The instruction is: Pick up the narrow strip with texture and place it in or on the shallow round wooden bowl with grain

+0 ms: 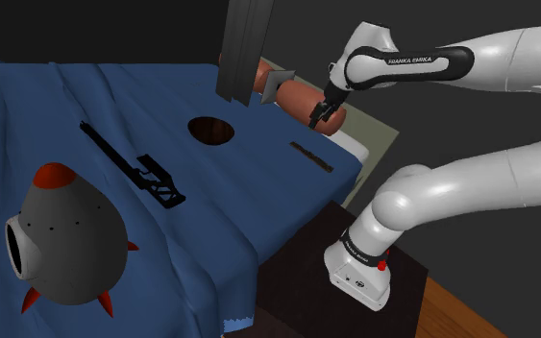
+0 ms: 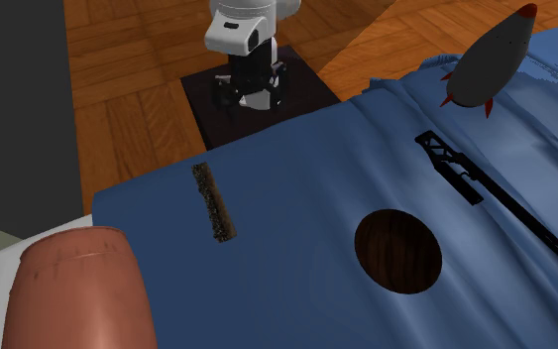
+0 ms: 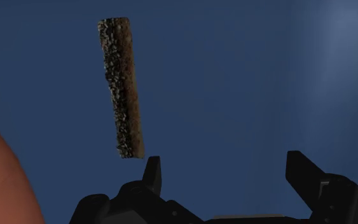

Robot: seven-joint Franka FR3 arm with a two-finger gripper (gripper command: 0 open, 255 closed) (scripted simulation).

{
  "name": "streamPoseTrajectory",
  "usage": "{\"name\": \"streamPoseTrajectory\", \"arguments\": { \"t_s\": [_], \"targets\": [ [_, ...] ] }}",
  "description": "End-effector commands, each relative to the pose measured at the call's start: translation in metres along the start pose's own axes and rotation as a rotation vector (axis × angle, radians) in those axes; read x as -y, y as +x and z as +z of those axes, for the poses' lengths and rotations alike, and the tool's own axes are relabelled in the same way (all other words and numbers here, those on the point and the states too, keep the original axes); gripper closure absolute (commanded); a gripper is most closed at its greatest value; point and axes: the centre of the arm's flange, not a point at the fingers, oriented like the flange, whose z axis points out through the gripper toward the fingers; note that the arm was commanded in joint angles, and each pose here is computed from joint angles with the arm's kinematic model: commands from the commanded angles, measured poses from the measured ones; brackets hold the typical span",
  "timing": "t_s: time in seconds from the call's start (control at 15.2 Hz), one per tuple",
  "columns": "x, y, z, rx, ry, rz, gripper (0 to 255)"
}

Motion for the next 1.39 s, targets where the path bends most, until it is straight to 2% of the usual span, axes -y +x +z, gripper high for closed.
{"name": "streamPoseTrajectory", "arguments": {
  "t_s": [0.0, 0.92, 1.32],
  "targets": [
    [-0.015, 0.001, 0.023, 0.004, 0.001, 0.001, 0],
    [-0.121, -0.004, 0.176, 0.039, 0.016, 0.012, 0],
    [-0.125, -0.006, 0.210, 0.041, 0.017, 0.012, 0]
  ]
}}
